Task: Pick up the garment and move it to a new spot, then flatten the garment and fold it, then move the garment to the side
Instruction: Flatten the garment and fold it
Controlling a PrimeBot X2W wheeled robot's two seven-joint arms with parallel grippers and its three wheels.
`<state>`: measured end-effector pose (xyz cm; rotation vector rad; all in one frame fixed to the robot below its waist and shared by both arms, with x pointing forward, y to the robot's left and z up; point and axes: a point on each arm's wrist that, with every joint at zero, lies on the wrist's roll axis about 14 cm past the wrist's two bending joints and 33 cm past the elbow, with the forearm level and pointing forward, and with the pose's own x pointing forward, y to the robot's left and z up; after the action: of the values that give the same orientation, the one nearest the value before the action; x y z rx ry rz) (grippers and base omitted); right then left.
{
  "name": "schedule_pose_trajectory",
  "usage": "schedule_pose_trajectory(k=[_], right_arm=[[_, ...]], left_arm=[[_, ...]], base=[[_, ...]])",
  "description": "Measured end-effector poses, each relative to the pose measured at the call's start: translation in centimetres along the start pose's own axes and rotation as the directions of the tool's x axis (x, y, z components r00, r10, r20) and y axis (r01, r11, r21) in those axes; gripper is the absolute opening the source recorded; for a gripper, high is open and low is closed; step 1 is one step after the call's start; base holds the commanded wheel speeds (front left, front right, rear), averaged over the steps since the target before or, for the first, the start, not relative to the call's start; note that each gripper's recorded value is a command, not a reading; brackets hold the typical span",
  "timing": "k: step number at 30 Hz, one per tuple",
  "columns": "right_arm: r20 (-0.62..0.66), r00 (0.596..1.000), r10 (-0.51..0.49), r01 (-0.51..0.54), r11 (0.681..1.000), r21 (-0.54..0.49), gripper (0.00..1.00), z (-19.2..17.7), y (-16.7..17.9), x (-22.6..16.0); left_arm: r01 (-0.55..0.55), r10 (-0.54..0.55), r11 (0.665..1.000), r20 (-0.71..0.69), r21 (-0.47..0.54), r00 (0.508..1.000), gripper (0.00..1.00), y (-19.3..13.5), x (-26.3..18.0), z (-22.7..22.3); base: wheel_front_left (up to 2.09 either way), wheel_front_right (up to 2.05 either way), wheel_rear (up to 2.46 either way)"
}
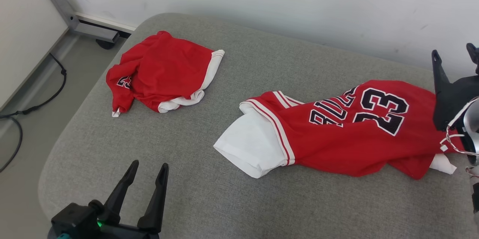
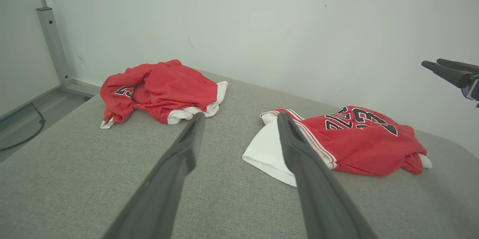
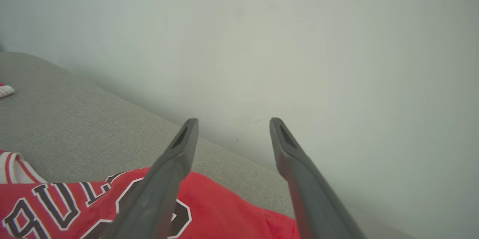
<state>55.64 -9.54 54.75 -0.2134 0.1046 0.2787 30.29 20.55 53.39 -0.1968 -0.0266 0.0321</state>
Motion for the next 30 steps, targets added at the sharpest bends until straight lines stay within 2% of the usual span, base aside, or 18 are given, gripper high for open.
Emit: schedule_pose_trajectory(k=[7, 9, 15, 16, 20, 23, 27, 30], right_arm=[[0.089, 0.995, 0.034, -0.043, 0.994, 0.1, 1.0, 1.2, 1.4, -0.5], [0.114, 0.993, 0.024, -0.04, 0.989, 0.142, 1.0, 1.3, 1.4, -1.2], [0.181, 0.983, 0.016, -0.065, 0.962, 0.266, 1.0, 1.4, 2.9, -4.2], [0.194, 0.981, 0.023, -0.073, 0.964, 0.254, 1.0, 1.4, 3.2, -4.8], [0.272, 0.961, -0.041, -0.049, 0.948, 0.316, 1.0, 2.4, 2.1, -7.6], [0.276, 0.958, -0.081, -0.019, 0.94, 0.341, 1.0, 1.7, 1.1, -9.8], [0.257, 0.959, -0.119, 0.003, 0.912, 0.41, 1.0, 0.5, 0.1, -12.6], [0.249, 0.96, -0.127, 0.01, 0.906, 0.423, 1.0, 0.1, -0.1, -14.5]], left_arm=[[0.004, -0.006, 0.999, 0.043, 0.037, 0.999, 1.0, 0.0, 0.3, 0.8], [-0.023, 0.018, 0.996, 0.056, 0.082, 0.998, 1.0, 0.5, 0.4, 1.0], [-0.026, 0.019, 0.997, 0.1, 0.073, 0.995, 1.0, 0.0, 0.9, 1.9], [-0.033, 0.026, 0.997, 0.116, 0.065, 0.993, 1.0, 0.0, 1.1, 2.4], [-0.039, 0.031, 0.998, 0.16, 0.047, 0.987, 1.0, -0.2, 1.6, 3.5], [-0.048, 0.037, 0.998, 0.195, 0.048, 0.98, 1.0, -0.3, 1.8, 4.3], [0.023, -0.05, 0.992, 0.211, 0.126, 0.976, 1.0, -1.6, 1.6, 4.6], [0.065, -0.094, 0.986, 0.185, 0.156, 0.978, 1.0, -2.5, 1.4, 3.7]], base=[[0.0, 0.0, 0.0], [0.0, 0.0, 0.0], [0.0, 0.0, 0.0], [0.0, 0.0, 0.0], [0.0, 0.0, 0.0], [0.0, 0.0, 0.0], [0.0, 0.0, 0.0], [0.0, 0.0, 0.0]])
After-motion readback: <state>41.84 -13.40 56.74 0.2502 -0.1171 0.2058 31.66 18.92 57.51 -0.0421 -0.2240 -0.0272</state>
